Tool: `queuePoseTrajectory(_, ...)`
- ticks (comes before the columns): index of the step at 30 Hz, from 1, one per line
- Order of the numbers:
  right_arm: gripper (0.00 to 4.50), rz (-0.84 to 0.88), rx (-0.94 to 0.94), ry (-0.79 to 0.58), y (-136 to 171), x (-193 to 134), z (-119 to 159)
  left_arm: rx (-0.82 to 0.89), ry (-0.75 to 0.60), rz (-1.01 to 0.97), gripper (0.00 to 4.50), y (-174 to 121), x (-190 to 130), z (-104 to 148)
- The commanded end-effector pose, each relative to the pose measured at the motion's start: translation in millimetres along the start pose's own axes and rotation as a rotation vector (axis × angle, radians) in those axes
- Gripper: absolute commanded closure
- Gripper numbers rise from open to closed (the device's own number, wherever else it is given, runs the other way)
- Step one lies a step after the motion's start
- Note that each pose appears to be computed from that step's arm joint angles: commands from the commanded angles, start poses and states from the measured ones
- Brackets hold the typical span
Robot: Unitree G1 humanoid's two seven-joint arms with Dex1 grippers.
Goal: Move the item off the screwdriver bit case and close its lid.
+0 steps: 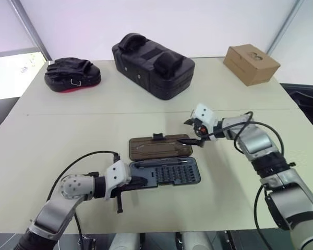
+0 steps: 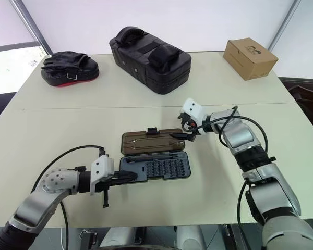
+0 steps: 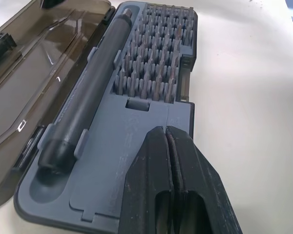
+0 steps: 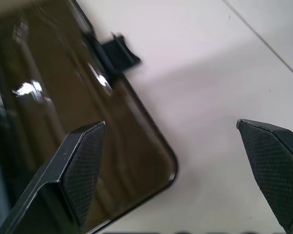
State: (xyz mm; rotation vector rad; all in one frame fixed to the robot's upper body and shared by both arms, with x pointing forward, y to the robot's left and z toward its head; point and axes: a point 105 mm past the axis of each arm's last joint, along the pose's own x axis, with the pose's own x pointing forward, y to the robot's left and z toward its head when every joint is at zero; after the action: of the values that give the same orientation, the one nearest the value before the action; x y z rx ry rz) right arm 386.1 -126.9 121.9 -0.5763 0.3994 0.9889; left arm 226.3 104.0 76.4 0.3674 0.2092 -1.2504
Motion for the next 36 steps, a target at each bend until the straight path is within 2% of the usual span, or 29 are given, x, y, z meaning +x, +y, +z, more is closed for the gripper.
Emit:
queuePoseTrajectory(1,0.00,-0.010,-0.074,0.035,-9,2,7,-0.038,0.062,-0.008,4.45,-5,1,-15)
queuePoseTrajectory(3,0.00,-0.010,-0.084,0.074,-12,5,3,-0.036,0.064,0.000,4.45,-4,1,-15)
queuePoseTrajectory(6,0.84,-0.048,-0.052,0.146,-22,0,-10,-0.027,0.063,0.017,4.50,-2,0,-14)
queuePoseTrajectory(13,4.24,0.020,-0.042,0.175,-11,-4,-22,-0.031,0.053,0.048,4.50,3,0,-12)
queuePoseTrajectory(14,4.48,0.030,-0.041,0.174,-9,-3,-22,-0.032,0.052,0.049,4.50,3,0,-12)
queuePoseTrajectory(21,4.48,0.060,-0.048,0.148,-1,-4,-22,-0.048,0.046,0.056,4.50,3,0,-10)
queuePoseTrajectory(24,4.48,0.056,-0.074,0.110,-2,-5,-15,-0.055,0.044,0.056,4.50,3,0,-11)
queuePoseTrajectory(30,4.48,-0.006,-0.246,-0.034,-6,-19,13,-0.086,0.025,0.075,4.50,6,2,-12)
queuePoseTrajectory(36,4.48,-0.047,-0.300,-0.085,-3,-35,25,-0.099,0.010,0.082,4.50,9,3,-11)
